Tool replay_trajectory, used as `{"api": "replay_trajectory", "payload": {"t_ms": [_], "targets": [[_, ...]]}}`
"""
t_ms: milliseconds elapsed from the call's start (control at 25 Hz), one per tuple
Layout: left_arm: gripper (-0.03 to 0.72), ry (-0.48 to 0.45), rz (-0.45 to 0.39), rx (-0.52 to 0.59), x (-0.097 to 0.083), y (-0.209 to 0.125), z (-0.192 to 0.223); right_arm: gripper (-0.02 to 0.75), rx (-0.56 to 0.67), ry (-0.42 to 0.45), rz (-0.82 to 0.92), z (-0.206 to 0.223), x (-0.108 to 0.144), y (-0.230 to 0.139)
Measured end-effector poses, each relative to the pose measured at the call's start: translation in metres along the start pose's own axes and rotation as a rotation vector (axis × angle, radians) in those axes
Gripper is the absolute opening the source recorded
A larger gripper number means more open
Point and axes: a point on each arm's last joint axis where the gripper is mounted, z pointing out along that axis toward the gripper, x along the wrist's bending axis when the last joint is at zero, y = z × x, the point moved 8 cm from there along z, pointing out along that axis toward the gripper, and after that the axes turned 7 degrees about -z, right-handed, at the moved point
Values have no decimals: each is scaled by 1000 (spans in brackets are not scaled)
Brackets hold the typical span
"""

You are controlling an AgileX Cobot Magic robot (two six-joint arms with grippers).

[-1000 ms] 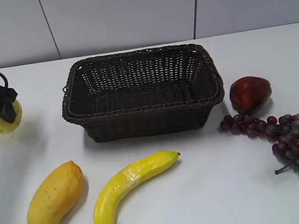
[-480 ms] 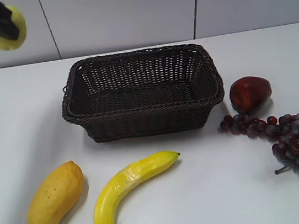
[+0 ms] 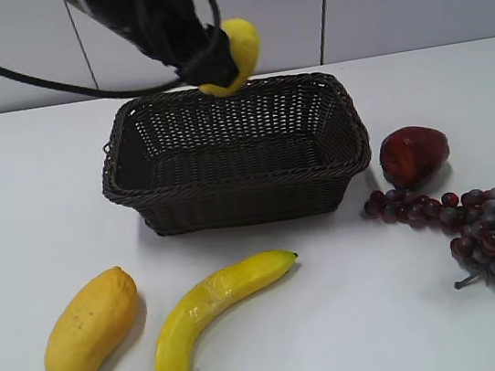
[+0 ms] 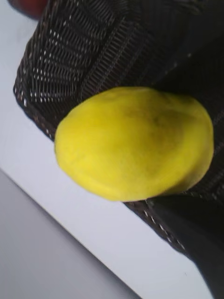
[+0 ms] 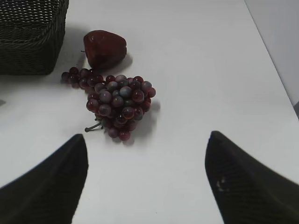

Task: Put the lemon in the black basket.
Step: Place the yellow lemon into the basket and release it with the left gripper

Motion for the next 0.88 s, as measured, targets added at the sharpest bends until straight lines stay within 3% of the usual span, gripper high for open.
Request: {"api": "replay_trajectory", "payload": {"t_ms": [200,400,560,640,760,880], "targets": [[475,-55,82,105,-31,-19,56,591,0,0,0,0,0,0],[475,-67,115,198,-35,-51,91,591,0,0,0,0,0,0],[475,-71,107,214,-35,-56,96,591,0,0,0,0,0,0],[516,-73,96,216,-35,-54,94,591,0,0,0,0,0,0],[635,-81,63,230,-34,-45,86,591,0,0,0,0,0,0],[652,-76,17,223,-24,-25,68,591,0,0,0,0,0,0]]}}
